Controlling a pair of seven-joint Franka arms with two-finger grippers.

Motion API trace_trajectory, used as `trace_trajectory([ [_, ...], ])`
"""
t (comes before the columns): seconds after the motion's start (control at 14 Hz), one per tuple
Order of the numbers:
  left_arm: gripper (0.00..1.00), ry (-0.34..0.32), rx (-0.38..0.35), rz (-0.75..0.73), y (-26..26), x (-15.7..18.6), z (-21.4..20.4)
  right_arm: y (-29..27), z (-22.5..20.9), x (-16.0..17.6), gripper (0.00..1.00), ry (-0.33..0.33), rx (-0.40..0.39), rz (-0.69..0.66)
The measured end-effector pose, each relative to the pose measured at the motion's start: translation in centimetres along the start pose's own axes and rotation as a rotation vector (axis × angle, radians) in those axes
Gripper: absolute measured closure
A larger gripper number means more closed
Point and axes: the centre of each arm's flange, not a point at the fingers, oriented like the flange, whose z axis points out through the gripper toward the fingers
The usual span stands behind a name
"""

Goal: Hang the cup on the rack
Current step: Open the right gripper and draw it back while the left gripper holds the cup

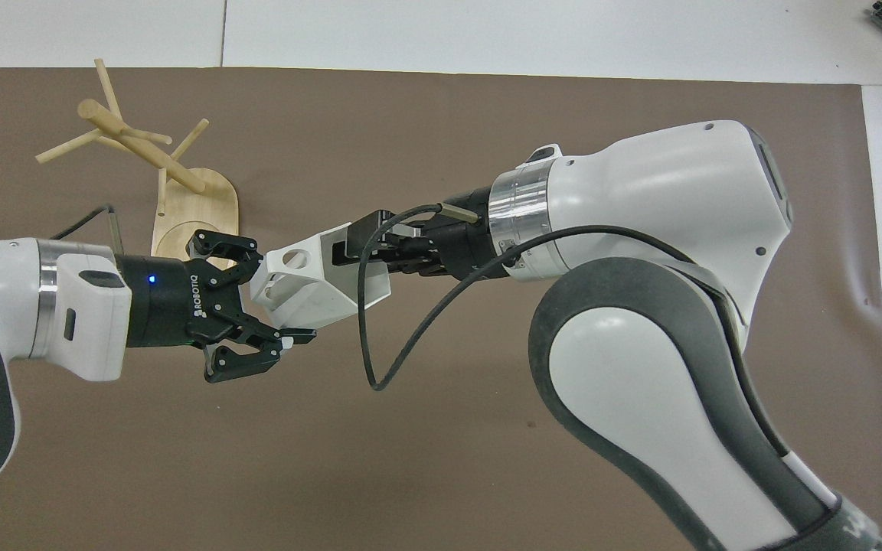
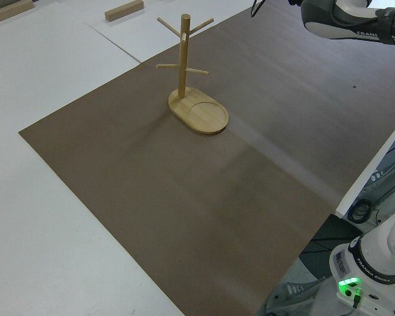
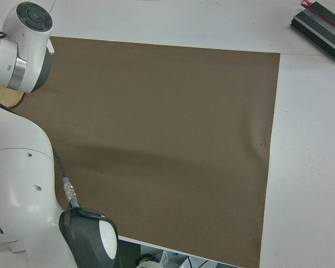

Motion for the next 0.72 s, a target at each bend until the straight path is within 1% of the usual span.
trace_trajectory([
  [0.14,0.32,0.002,0.003,-0.005,-0.2,-0.1,-0.2,0.0,0.0,0.0,0.15,0.002,0.000,0.000],
  [0.21,0.32,0.003,0.004,-0.008,-0.2,-0.2,-0.3,0.0,-0.1,0.0,0.05,0.004,0.001,-0.001],
  [0.29,0.32,0.002,0.006,-0.012,-0.3,-0.4,-0.3,-0.1,-0.3,0.1,0.00,0.011,0.003,-0.002],
  [0.36,0.32,-0.007,0.009,-0.020,-0.4,-0.6,-0.2,-0.2,-0.7,0.3,0.00,0.023,0.005,-0.002],
  [0.5,0.32,-0.056,0.044,-0.060,-0.8,-1.3,-0.1,0.3,-2.9,1.2,0.00,0.072,-0.014,-0.007],
  [0.57,0.32,-0.083,0.070,-0.084,-1.1,-1.7,-0.1,0.7,-4.3,1.7,0.00,0.104,-0.040,-0.015],
  [0.72,0.32,-0.132,0.116,-0.128,-1.6,-2.6,0.1,1.8,-7.0,2.7,0.00,0.171,-0.118,-0.041],
])
